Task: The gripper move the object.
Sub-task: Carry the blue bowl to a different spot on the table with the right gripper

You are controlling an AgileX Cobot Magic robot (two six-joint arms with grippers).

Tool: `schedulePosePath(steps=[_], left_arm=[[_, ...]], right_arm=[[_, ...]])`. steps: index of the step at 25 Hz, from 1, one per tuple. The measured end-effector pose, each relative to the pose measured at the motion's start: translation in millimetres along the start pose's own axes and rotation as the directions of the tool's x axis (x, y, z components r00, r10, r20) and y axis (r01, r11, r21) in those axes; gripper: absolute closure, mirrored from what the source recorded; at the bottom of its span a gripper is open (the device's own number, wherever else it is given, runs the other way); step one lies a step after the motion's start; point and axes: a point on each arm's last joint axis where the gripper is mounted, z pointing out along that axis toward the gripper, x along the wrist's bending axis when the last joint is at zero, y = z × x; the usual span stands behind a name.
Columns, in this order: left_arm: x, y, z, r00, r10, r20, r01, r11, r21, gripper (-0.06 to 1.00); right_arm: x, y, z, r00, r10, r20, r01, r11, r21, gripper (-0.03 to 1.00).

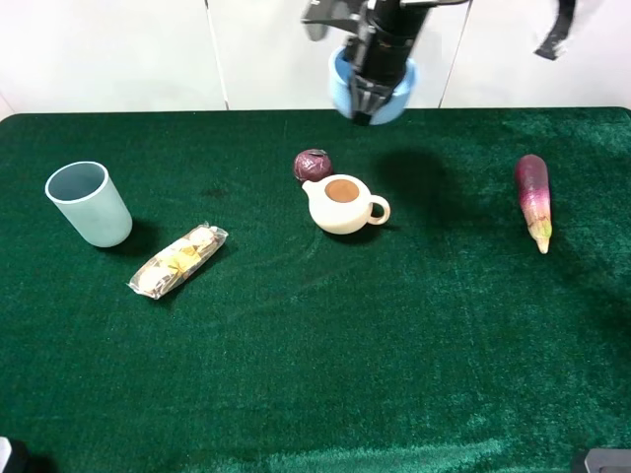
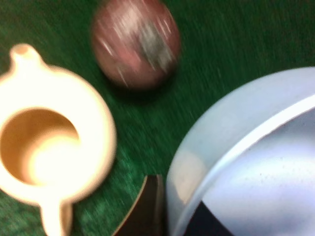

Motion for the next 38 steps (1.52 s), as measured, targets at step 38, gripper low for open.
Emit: schedulePosePath(steps=[38], left_arm=[[0,0,0,1.000,0.000,0.000,0.000,1.000,0.000,-0.05]], right_arm=[[206,53,52,0.938,-0.118,-0.325,0.154,0.984,0.088,0.99]])
